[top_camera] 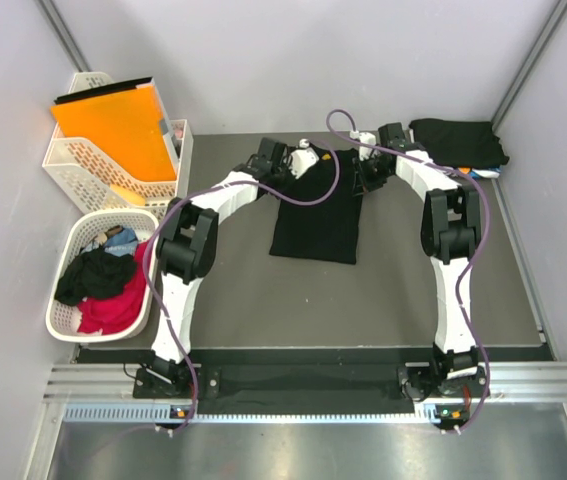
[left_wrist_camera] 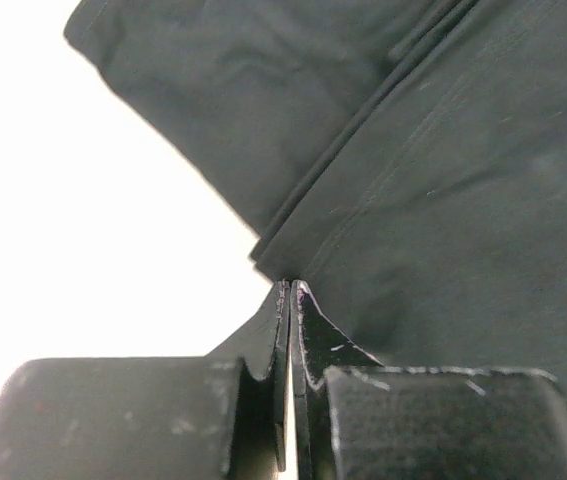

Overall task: Fold and stack the t-shirts
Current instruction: Fold the folded rectangular tshirt in 1/3 of the way, then grab one side of the 2/3 rectangular tshirt with right arm

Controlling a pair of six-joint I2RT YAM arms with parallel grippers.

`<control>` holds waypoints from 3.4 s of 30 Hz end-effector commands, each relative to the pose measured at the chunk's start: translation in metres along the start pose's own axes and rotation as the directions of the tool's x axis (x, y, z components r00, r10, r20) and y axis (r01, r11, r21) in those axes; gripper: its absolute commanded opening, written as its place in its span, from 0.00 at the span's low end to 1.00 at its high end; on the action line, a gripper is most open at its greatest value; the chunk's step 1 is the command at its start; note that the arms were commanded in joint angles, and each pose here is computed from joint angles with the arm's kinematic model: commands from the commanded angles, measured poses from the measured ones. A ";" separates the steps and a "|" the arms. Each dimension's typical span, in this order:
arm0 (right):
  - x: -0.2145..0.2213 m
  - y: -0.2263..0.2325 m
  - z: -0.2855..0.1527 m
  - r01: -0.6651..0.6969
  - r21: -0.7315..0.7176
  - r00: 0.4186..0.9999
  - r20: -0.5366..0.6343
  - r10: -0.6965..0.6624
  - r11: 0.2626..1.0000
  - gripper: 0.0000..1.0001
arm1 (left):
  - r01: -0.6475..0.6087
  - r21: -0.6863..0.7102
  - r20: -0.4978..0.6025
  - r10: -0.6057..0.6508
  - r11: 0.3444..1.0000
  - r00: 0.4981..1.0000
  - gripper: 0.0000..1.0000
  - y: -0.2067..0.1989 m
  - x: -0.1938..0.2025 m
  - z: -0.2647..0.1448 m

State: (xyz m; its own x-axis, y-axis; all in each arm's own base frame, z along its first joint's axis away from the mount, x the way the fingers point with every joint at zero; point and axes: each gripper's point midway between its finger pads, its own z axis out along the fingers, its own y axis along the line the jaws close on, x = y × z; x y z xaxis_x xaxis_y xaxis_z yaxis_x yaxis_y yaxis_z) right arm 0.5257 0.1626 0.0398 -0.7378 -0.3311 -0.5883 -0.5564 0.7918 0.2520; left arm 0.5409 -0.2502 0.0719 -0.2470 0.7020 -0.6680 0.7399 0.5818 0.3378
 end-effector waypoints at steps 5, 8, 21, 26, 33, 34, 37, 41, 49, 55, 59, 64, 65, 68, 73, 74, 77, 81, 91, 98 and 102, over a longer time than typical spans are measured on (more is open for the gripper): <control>-0.005 0.001 0.006 0.012 0.023 1.000 0.001 -0.012 1.000 0.00 | -0.011 0.011 0.124 0.009 1.000 0.992 0.00 0.012 -0.047 -0.053; -0.004 0.002 0.008 0.014 0.027 1.000 -0.004 -0.014 1.000 0.00 | -0.024 0.083 0.165 0.010 0.996 0.986 0.00 0.001 -0.065 -0.077; -0.004 0.007 0.011 0.043 0.041 0.999 -0.018 -0.042 0.998 0.00 | 0.009 0.344 0.039 -0.024 0.939 0.999 0.00 -0.058 -0.020 -0.072; -0.003 0.008 0.010 0.044 0.036 0.999 -0.020 -0.044 0.998 0.00 | 0.008 0.318 -0.044 0.006 0.948 0.999 0.00 -0.055 0.007 -0.050; -0.003 0.009 0.011 0.046 0.032 0.999 -0.019 -0.045 0.998 0.00 | 0.007 0.233 -0.148 0.028 0.973 0.989 0.00 -0.041 0.032 -0.024; -0.002 0.008 0.011 0.045 0.032 0.999 -0.022 -0.044 0.998 0.00 | 0.007 0.200 -0.166 0.027 0.980 0.986 0.00 -0.035 0.035 -0.022; -0.001 0.010 0.013 0.047 0.030 0.999 -0.026 -0.046 0.998 0.00 | -0.008 0.120 -0.187 0.030 0.993 0.982 0.00 -0.020 0.038 -0.018; 0.001 0.011 0.015 0.053 0.026 0.998 -0.033 -0.052 0.998 0.00 | 0.000 0.125 -0.176 0.022 0.992 0.984 0.00 -0.020 0.034 -0.023; 0.001 0.012 0.013 0.071 0.037 0.997 -0.040 -0.069 0.997 0.00 | 0.006 0.124 -0.162 0.014 0.992 0.987 0.00 -0.017 0.023 -0.043; -0.009 0.023 -0.008 0.100 0.025 0.995 -0.018 -0.099 0.995 0.01 | 0.053 -0.008 -0.122 -0.053 0.999 0.991 0.00 0.015 0.009 -0.078; -0.016 0.031 -0.029 0.137 0.031 0.991 -0.001 -0.137 0.990 0.10 | 0.102 -0.079 -0.082 -0.109 0.992 0.991 0.00 0.037 0.006 -0.110; -0.014 0.046 -0.054 0.221 0.040 0.975 -0.011 -0.221 0.975 0.42 | 0.079 -0.158 -0.130 -0.100 0.984 0.987 0.00 0.052 0.026 -0.136; -0.011 0.050 -0.057 0.244 0.041 0.970 -0.020 -0.244 0.969 0.46 | 0.079 -0.169 -0.135 -0.102 0.982 0.986 0.00 0.053 0.030 -0.142; 0.000 0.065 -0.069 0.370 0.071 0.928 -0.067 -0.366 0.926 0.57 | 0.102 -0.212 -0.141 -0.134 0.972 0.981 0.14 0.068 0.041 -0.155; 0.031 0.108 -0.081 0.632 0.104 0.772 -0.169 -0.613 0.768 0.61 | 0.159 -0.277 -0.119 -0.198 0.948 0.973 0.48 0.093 0.049 -0.175; 0.029 0.114 -0.090 0.661 0.133 0.749 -0.171 -0.640 0.738 0.62 | 0.161 -0.284 -0.115 -0.201 0.945 0.973 0.51 0.095 0.047 -0.179; 0.050 0.138 -0.083 0.734 0.092 0.676 -0.196 -0.710 0.673 0.67 | 0.155 -0.291 -0.114 -0.195 0.944 0.974 0.51 0.100 0.045 -0.186; 0.061 0.155 -0.082 0.765 0.070 0.640 -0.198 -0.743 0.640 0.73 | 0.168 -0.295 -0.098 -0.205 0.941 0.974 0.52 0.099 0.042 -0.195; 0.081 0.185 -0.068 0.854 0.057 0.516 -0.222 -0.827 0.518 0.75 | 0.158 -0.324 -0.092 -0.197 0.933 0.976 0.52 0.098 0.044 -0.215; 0.080 0.208 -0.057 0.866 0.069 0.498 -0.208 -0.842 0.495 0.75 | 0.161 -0.326 -0.086 -0.199 0.932 0.976 0.52 0.098 0.043 -0.220; 0.081 0.205 -0.048 0.863 0.081 0.503 -0.216 -0.837 0.498 0.75 | 0.160 -0.326 -0.087 -0.198 0.932 0.976 0.52 0.098 0.044 -0.222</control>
State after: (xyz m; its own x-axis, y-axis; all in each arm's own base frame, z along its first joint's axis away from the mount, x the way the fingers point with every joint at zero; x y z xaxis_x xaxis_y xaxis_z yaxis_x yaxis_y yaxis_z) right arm 0.3195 0.2644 0.0679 0.0151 -0.9534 -0.3014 -0.9173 0.1068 -0.3837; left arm 0.4678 -0.0763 0.1943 -0.4770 0.6224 -0.6206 0.4836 0.7755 0.4060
